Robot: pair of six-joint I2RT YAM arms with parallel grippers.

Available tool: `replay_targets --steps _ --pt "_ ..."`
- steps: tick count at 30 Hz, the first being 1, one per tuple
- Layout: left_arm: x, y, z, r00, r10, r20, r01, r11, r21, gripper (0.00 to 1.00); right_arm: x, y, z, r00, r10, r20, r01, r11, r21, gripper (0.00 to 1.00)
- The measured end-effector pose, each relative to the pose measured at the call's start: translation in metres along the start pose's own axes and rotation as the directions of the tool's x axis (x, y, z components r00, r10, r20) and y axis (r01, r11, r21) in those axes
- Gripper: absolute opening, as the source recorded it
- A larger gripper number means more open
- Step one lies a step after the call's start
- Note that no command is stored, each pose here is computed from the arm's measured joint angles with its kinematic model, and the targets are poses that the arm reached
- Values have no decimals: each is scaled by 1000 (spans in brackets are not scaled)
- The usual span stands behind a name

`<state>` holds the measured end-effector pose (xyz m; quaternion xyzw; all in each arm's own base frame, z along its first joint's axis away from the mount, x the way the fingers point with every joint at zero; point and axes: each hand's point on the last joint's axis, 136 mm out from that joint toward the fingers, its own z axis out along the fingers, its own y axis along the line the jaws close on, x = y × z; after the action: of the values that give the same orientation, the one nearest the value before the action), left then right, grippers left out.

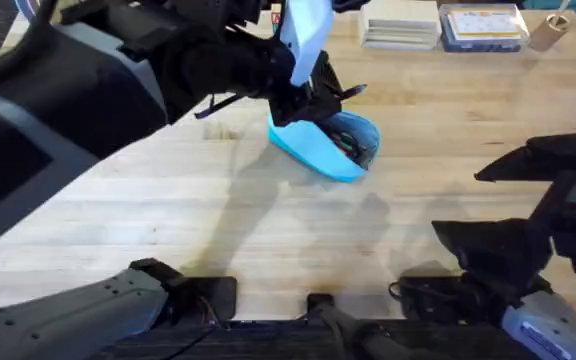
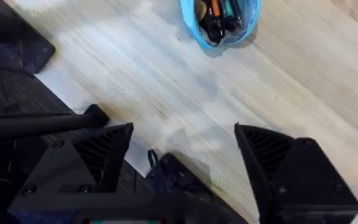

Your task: Unzip the bag, pick up the pens from the table one at a time and place them inside, then zip the bag closed.

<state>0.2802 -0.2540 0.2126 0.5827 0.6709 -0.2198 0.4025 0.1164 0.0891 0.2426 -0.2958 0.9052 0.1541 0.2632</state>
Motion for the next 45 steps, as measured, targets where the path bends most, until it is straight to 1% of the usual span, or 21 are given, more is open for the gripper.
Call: replay_targets --steps 4,5,8,15,21,24,34,45 --pt "1 -3 4 1000 -4 15 3 999 37 42 0 0 0 1000 0 0 0 1000 0 998" --pt "4 -6 10 1000 -8 15 7 998 67 42 0 0 0 1000 0 0 0 1000 0 998" --pt "10 -6 17 1000 -12 3 11 996 84 42 0 0 0 1000 0 0 0 1000 0 998" --pt "26 -5 30 999 -22 -32 26 994 110 42 0 0 0 1000 0 0 0 1000 0 998" --pt "47 4 39 995 -66 -71 73 991 115 42 0 0 0 1000 0 0 0 1000 0 998" --pt "54 7 41 994 -78 -79 87 989 118 42 0 0 0 1000 0 0 0 1000 0 998" --pt "56 9 41 995 -67 -75 76 990 120 42 0 0 0 1000 0 0 0 1000 0 998" --pt "61 13 41 994 -55 -98 64 993 97 42 0 0 0 1000 0 0 0 1000 0 998"
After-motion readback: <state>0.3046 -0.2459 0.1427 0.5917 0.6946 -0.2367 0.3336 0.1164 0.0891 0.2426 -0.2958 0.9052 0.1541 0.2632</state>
